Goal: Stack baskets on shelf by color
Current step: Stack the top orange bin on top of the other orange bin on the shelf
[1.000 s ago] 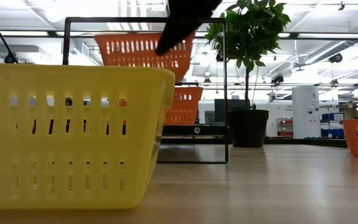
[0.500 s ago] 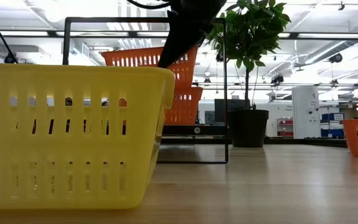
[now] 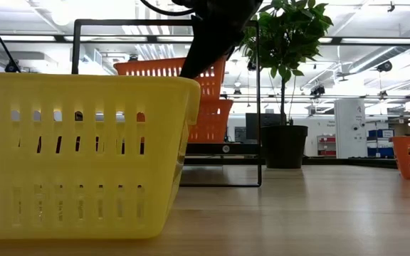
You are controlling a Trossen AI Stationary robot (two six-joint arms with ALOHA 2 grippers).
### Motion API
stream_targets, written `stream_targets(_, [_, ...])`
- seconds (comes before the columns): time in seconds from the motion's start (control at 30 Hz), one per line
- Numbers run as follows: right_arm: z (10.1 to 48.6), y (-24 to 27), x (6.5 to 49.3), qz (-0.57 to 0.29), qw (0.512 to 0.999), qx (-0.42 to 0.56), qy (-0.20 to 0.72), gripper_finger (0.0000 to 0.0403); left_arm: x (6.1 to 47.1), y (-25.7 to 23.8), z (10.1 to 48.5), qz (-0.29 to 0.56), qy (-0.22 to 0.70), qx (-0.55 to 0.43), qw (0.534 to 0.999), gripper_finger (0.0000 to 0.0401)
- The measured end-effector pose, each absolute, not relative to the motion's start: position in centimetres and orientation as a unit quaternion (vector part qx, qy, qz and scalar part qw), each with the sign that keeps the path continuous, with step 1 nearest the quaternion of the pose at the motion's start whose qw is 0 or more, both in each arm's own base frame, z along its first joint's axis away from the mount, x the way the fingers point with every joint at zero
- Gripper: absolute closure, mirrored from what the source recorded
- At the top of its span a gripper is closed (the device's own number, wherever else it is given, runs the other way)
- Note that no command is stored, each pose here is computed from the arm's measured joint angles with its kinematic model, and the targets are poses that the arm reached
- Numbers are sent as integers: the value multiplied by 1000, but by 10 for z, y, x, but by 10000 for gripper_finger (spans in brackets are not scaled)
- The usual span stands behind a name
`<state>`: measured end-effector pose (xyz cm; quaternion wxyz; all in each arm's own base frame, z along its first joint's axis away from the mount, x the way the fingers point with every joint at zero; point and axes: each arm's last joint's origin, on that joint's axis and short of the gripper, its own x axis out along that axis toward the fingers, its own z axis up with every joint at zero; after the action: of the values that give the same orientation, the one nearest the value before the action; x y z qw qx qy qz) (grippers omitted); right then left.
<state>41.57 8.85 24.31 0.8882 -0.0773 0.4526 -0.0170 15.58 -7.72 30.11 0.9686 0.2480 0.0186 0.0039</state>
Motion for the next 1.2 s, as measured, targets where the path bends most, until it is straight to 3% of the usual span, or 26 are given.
stream_targets(0.37, [243, 89, 415, -12, 886, -83, 455, 390, 156, -77, 301, 4, 18, 248, 969, 364])
stream_targets(0.87, [258, 87, 409, -21, 871, -79, 485, 308, 156, -77, 301, 4, 18, 248, 969, 364])
stream_targets(1.2, [289, 88, 409, -14, 885, -77, 458, 327, 156, -77, 301, 4, 19, 248, 969, 364])
